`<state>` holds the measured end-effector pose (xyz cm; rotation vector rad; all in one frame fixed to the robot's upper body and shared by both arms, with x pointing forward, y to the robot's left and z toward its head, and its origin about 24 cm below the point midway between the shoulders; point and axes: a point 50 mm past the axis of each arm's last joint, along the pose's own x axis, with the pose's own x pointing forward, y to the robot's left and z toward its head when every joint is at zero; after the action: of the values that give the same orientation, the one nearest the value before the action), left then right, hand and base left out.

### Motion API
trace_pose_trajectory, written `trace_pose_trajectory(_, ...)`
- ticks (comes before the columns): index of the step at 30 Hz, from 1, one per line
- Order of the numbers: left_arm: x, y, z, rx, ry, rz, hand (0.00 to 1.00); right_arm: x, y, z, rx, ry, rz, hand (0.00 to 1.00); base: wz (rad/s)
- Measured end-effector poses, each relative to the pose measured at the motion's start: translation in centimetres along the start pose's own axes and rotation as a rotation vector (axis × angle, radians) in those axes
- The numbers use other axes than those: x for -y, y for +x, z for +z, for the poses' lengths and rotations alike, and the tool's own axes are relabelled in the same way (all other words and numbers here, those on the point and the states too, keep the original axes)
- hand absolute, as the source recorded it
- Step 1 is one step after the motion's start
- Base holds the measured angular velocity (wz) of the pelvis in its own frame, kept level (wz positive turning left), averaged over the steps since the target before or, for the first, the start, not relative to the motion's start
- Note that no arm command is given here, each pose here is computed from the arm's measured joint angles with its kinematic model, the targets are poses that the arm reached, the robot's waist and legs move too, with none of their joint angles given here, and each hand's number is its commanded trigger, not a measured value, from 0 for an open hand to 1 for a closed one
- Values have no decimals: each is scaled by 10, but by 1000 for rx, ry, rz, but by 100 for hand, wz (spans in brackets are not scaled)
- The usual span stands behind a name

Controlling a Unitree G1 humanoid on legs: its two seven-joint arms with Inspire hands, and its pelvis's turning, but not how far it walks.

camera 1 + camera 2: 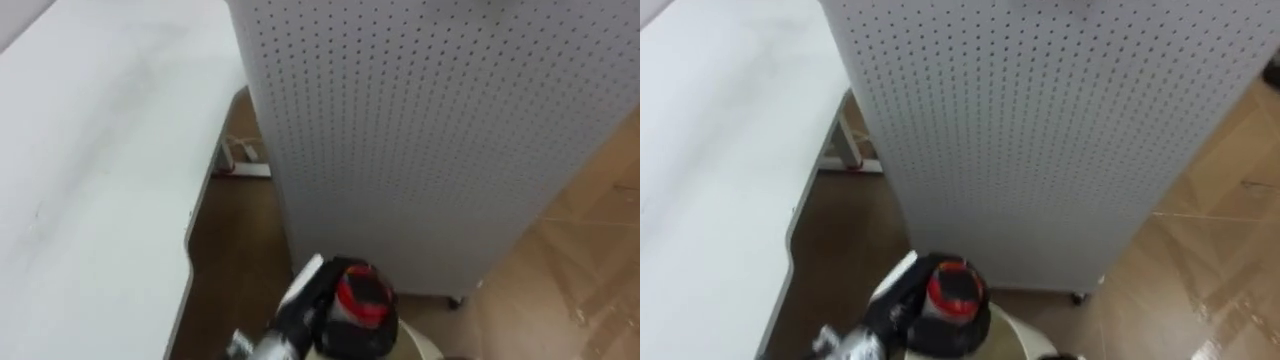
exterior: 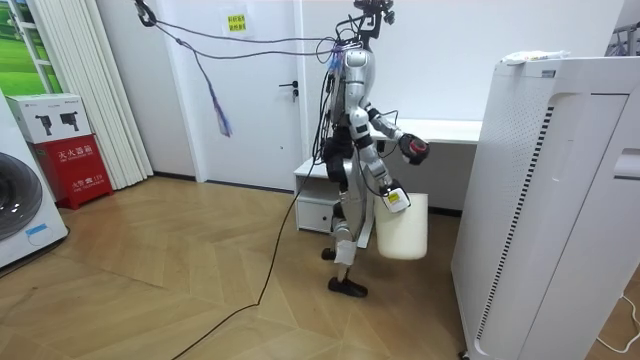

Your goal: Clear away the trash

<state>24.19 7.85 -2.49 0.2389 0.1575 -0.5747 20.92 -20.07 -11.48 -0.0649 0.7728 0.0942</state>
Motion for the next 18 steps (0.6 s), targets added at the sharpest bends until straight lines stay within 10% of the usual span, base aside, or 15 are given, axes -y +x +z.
trace_pose_trajectory(5,3,-4,-14,-61,39,-18,96,2,-2,-7,-22,-10,11,100,7)
trace_pose_trajectory(6,4,-5,-16,-68,38,-22,61,2,-3,-8,-26,-10,11,100,6)
trace_pose_trajectory(8,5,-5,-19,-82,36,-34,46,2,-4,-11,-34,-7,19,100,5)
trace_pose_trajectory(10,6,-5,-19,-81,34,-38,0,3,-4,-11,-34,-4,22,100,5)
trace_pose_trajectory(18,12,-2,-18,-81,16,-45,0,1,-3,-10,-31,-3,34,100,0)
